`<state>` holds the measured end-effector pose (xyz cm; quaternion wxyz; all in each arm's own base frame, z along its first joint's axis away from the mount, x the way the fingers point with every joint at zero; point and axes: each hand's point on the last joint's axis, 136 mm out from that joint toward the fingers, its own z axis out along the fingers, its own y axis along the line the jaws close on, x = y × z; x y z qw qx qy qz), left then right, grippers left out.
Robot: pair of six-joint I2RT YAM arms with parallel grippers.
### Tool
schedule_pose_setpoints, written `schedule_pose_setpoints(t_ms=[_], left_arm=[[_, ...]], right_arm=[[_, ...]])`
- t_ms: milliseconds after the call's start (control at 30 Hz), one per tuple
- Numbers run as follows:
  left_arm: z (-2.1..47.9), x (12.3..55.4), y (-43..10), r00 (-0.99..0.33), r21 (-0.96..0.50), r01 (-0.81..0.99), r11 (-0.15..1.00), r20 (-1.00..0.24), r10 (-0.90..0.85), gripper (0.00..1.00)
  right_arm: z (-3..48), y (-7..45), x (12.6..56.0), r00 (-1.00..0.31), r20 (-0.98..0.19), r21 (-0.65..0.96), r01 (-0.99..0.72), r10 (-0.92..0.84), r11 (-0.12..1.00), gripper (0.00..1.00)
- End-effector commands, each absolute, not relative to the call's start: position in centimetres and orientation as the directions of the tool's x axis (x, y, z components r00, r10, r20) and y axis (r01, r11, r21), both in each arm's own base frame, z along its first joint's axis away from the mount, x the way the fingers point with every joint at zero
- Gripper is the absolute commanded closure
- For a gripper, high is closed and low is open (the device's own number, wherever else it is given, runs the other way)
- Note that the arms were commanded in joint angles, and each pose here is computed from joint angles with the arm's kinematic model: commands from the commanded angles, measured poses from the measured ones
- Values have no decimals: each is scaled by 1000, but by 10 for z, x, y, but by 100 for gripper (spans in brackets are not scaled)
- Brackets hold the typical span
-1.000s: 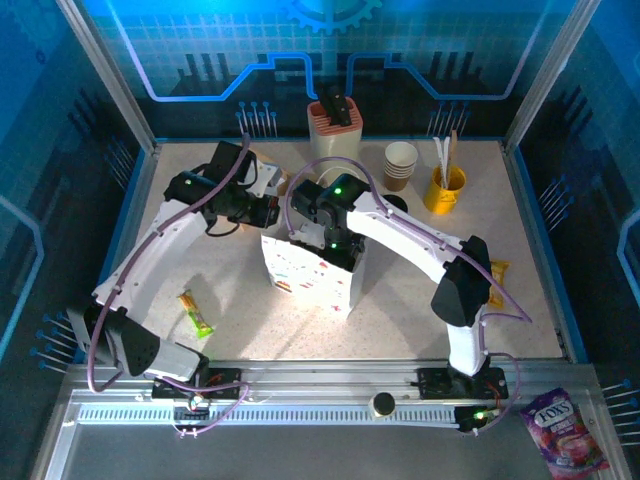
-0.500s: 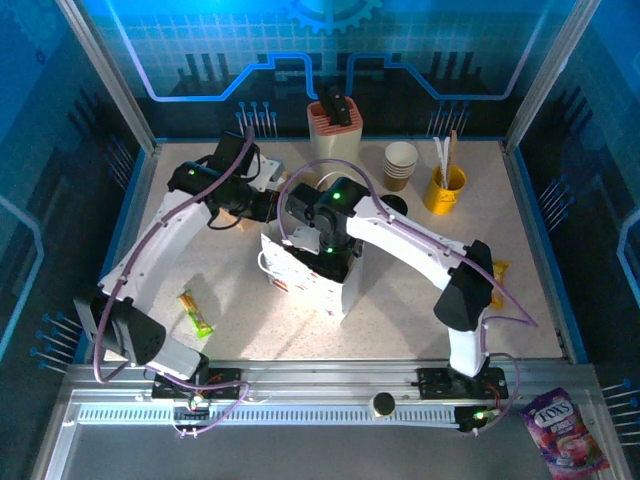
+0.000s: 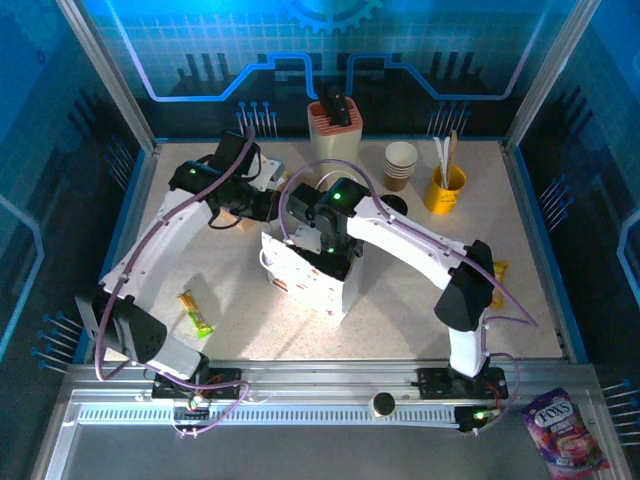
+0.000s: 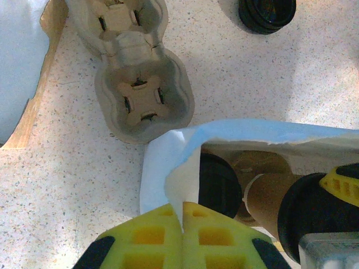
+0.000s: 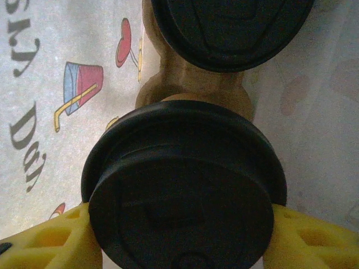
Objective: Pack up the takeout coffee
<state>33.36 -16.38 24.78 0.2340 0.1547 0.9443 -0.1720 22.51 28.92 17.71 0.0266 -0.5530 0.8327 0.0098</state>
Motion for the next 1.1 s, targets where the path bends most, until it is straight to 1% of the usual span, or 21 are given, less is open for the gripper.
schedule_pose_setpoints(t_ms=[0, 300, 1067], left_arm=[[241, 331, -160, -848, -246, 371, 895, -482, 220, 100], [240, 330, -160, -849, -251, 372, 894, -482, 218, 100], [241, 329, -160, -844, -249, 379, 891, -488, 222, 100]], right_arm=[[178, 285, 228, -416, -59, -23, -908, -907, 418, 55], [176, 285, 228, -455, -65, -7, -890, -888, 456, 55], [178, 286, 227, -454, -77, 0, -891, -888, 455, 55]])
